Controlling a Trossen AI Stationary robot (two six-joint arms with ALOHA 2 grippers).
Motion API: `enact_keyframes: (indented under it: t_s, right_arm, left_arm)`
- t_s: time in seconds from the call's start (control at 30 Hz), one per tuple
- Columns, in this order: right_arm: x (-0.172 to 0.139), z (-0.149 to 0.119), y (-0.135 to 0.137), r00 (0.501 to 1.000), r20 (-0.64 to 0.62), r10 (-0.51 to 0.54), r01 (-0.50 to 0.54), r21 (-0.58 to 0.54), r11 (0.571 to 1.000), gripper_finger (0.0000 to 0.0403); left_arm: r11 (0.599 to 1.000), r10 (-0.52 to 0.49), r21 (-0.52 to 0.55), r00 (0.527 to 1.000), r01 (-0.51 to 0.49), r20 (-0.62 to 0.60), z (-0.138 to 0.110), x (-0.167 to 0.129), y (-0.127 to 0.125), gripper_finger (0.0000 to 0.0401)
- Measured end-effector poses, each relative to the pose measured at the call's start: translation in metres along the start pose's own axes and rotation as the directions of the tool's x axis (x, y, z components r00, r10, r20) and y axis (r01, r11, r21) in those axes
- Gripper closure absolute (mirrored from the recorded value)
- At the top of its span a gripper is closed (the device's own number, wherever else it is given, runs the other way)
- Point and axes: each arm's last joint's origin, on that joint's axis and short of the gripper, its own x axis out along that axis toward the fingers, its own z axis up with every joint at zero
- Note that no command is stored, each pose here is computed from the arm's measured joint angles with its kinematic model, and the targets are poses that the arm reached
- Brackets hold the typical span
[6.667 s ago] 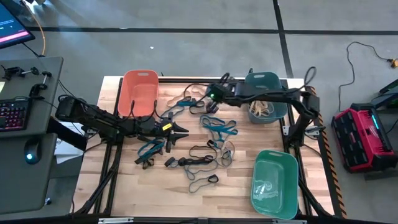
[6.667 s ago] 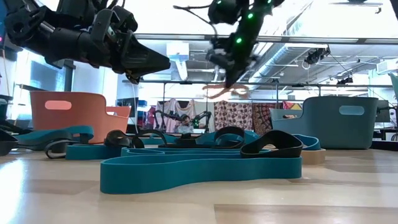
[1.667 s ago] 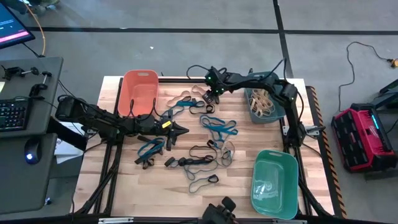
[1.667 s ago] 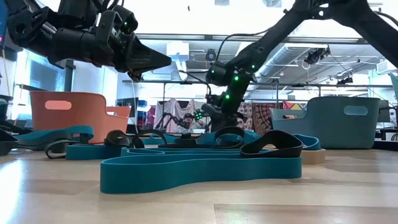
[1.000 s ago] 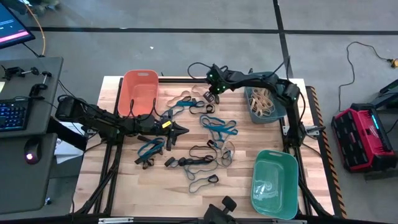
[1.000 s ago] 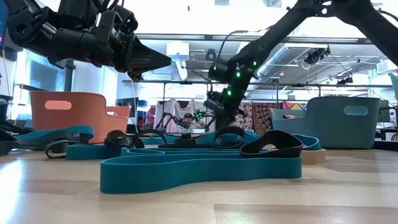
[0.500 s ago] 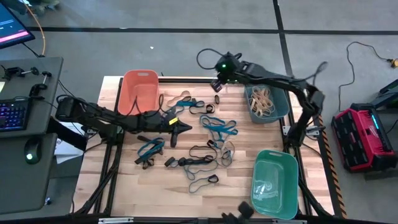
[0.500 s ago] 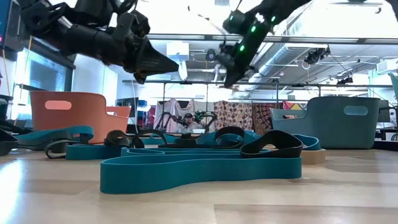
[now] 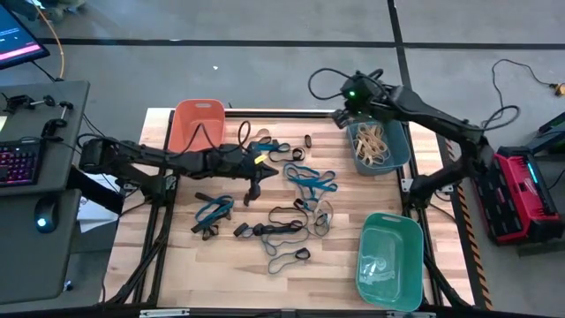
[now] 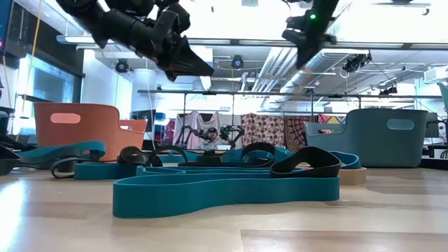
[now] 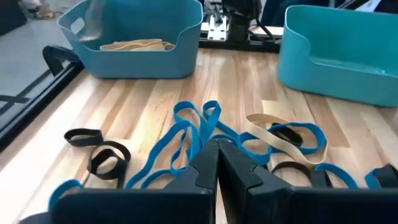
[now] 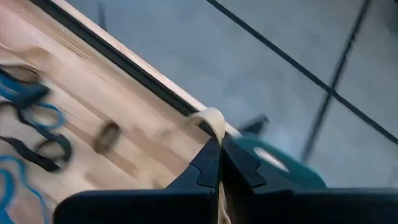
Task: Sort rubber bands into baskets
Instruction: Put the white rubber band into the blue bin
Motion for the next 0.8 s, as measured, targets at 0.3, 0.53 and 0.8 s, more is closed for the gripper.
enact_keyframes:
  t_s: [0.3, 0.53, 0.8]
  right_arm:
    - [-0.003, -0.032, -0.010, 0.961, -0.204, -0.188, 0.190, -0.009, 0.982, 0.0403]
    - [0.038, -0.081, -0.006, 0.927, -0.300, -0.223, 0.223, -0.035, 0.974, 0.0403]
    - [0.077, -0.128, -0.008, 0.891, -0.400, -0.217, 0.224, -0.029, 0.974, 0.0403]
  left_arm:
    - [0.998, -0.066, 0.009, 0.998, 0.066, -0.022, 0.004, 0.000, 0.001, 0.0401]
    - [0.967, -0.242, 0.072, 0.970, 0.243, -0.026, 0.003, -0.001, -0.004, 0.0401]
    - [0.925, -0.352, 0.133, 0.935, 0.355, -0.041, 0.001, 0.001, -0.021, 0.0401]
